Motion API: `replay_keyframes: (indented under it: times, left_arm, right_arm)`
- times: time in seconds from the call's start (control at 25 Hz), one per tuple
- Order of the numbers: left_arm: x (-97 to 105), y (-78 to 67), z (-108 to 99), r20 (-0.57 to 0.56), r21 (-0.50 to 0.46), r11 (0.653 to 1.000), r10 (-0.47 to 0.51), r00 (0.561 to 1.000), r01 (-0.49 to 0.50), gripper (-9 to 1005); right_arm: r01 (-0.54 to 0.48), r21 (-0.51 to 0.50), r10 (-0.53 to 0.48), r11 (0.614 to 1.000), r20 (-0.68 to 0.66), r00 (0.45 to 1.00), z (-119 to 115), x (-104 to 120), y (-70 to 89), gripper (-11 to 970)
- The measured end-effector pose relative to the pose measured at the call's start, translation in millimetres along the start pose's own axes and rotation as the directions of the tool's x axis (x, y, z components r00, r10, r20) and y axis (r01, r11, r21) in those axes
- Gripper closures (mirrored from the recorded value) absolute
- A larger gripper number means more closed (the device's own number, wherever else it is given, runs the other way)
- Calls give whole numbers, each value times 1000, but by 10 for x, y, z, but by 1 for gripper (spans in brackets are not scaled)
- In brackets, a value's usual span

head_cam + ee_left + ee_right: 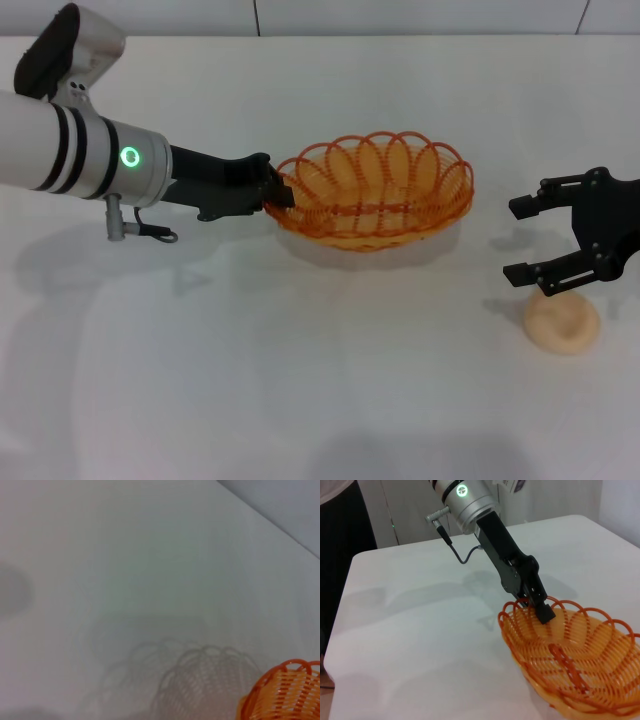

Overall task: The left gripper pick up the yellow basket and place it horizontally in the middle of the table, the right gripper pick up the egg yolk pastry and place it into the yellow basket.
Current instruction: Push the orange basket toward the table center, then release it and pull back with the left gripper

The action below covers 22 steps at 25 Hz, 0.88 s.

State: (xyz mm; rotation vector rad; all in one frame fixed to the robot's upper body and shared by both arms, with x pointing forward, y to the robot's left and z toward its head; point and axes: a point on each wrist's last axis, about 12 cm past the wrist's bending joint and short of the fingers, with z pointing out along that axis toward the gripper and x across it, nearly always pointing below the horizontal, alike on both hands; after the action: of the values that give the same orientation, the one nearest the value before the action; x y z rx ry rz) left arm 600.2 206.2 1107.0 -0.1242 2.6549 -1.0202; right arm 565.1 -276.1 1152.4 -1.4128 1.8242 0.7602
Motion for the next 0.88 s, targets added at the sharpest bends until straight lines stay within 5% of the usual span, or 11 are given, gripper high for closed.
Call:
replay_keyframes:
  times: [0.56,0.68,0.88]
  left_arm:
    - [61,61,58,-38,5,999,-35,999,35,789]
    - [75,70,62,-50,5,999,-38,998,38,556]
    - [92,70,52,-69,8,999,-37,997,37,449]
  right_arm:
    - [8,5,-8,1000,0,1000,17,-23,-14,106]
    - [8,4,-8,1000,0,1000,18,-26,-15,106]
    - [6,3,-6,1000,2,1000,23,-25,-11,106]
